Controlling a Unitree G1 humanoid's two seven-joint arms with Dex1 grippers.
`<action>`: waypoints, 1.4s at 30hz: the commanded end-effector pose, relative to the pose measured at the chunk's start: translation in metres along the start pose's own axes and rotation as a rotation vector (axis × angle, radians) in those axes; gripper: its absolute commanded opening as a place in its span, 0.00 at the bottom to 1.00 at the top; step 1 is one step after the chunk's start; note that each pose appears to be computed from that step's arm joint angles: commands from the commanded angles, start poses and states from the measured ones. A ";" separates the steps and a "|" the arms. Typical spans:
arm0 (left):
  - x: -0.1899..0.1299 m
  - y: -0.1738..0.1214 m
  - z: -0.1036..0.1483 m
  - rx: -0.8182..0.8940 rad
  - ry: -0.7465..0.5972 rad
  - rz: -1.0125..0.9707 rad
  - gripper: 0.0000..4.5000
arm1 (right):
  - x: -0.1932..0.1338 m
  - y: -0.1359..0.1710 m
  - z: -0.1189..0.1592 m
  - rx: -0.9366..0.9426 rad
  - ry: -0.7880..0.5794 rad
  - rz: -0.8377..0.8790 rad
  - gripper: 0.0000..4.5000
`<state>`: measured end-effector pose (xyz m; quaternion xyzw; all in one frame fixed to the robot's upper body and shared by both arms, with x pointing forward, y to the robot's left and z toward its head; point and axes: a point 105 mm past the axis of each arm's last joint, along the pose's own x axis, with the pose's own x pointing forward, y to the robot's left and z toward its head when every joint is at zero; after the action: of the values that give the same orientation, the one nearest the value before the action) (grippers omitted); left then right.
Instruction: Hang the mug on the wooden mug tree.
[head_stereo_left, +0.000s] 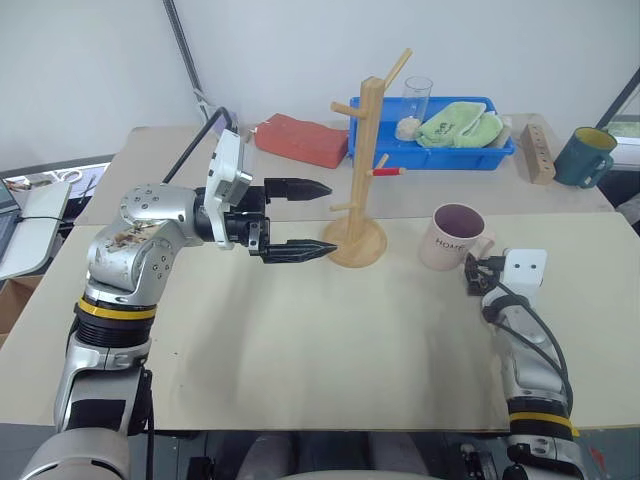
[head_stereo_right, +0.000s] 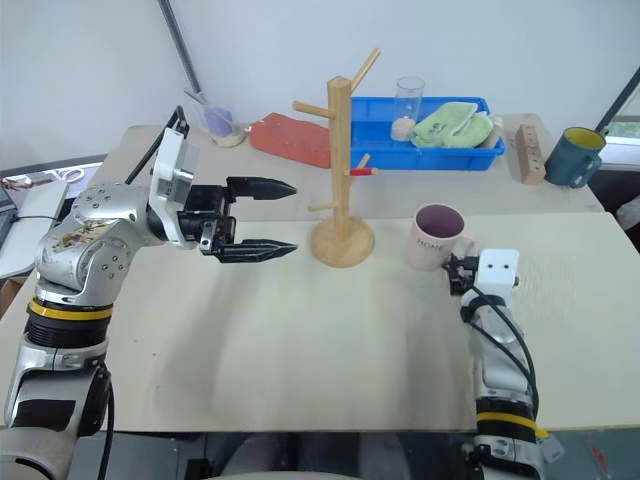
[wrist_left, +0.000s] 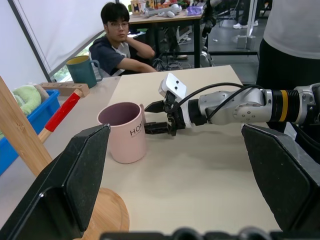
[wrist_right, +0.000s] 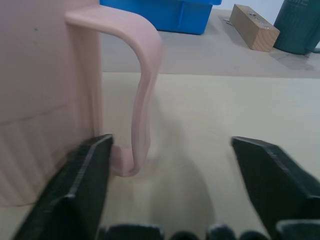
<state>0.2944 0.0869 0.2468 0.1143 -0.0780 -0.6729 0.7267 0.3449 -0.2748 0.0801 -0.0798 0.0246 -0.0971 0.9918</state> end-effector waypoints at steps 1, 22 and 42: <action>-0.005 0.001 0.010 0.053 -0.008 0.020 1.00 | 0.002 -0.006 0.011 0.009 -0.056 -0.015 0.52; -0.004 0.001 0.009 0.045 -0.007 0.021 1.00 | -0.009 -0.008 0.027 -0.075 -0.135 0.105 0.01; -0.004 0.003 0.011 0.046 -0.006 0.009 1.00 | 0.007 -0.026 0.038 0.016 -0.106 0.422 0.99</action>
<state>0.2972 0.0889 0.2451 0.1145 -0.0718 -0.6699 0.7301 0.3468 -0.2943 0.1078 -0.0627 0.0105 0.1075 0.9922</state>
